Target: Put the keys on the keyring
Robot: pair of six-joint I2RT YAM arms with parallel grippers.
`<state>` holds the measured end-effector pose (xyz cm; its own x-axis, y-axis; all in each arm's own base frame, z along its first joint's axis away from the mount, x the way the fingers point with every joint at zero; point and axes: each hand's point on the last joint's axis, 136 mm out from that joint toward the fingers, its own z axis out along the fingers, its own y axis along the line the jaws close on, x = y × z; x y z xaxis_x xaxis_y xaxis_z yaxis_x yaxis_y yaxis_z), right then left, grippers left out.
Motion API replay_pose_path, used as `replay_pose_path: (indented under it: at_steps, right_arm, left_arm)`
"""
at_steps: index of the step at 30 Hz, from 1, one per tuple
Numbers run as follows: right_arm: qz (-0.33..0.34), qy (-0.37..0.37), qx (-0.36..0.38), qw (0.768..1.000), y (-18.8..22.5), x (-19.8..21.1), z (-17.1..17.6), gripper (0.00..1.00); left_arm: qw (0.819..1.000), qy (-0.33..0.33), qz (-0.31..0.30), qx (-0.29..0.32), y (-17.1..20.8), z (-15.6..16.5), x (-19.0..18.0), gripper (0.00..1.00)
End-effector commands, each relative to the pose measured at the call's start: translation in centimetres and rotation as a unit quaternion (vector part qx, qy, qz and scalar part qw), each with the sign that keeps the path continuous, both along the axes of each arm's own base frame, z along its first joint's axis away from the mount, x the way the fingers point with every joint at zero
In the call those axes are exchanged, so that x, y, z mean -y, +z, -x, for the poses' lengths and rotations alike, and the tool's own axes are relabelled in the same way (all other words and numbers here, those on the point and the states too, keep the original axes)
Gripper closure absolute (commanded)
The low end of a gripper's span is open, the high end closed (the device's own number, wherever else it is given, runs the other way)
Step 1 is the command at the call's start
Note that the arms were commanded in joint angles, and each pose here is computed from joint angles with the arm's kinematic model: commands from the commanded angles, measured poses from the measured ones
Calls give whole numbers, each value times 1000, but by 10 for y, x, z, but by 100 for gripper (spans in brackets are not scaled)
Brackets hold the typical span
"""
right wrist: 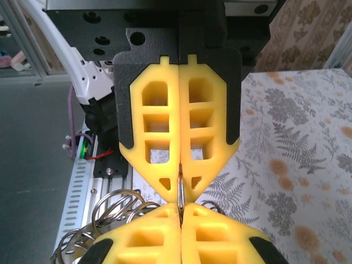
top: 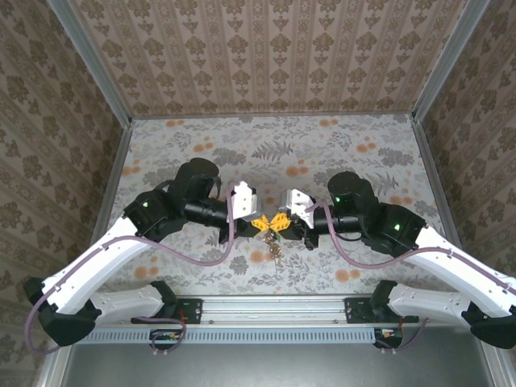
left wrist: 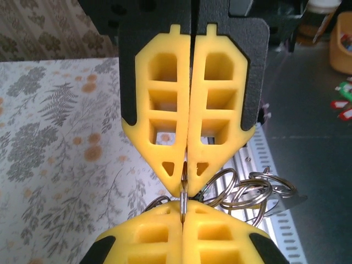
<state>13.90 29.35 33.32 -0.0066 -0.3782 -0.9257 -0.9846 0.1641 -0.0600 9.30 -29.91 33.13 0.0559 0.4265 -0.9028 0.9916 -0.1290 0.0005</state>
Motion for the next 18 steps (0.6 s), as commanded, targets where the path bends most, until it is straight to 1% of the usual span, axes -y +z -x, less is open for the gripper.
replay_pose_path:
  at_steps: [1, 5, 7, 11, 14, 18]
  right_arm:
    - [-33, 39, 1, 999, 13, -8, 13, 90]
    - [-41, 54, 4, 998, 18, -7, 19, 92]
    - [-46, 63, 3, 997, 21, -8, 22, 91]
    - [-52, 81, -7, 995, 20, -11, 27, 85]
    - [-54, 77, -6, 996, 20, -10, 26, 81]
    - [-54, 66, -1, 996, 21, -7, 25, 79]
  left_arm:
    - [995, -40, 87, -1, 39, 14, 6, 100]
    - [993, -38, 108, 2, 45, 15, 5, 100]
    - [992, -37, 118, 3, 48, 15, 6, 100]
    - [989, -31, 142, 5, 50, 13, 8, 100]
    - [988, -24, 155, 12, 52, 10, 9, 100]
    - [987, -19, 160, 16, 52, 8, 10, 100]
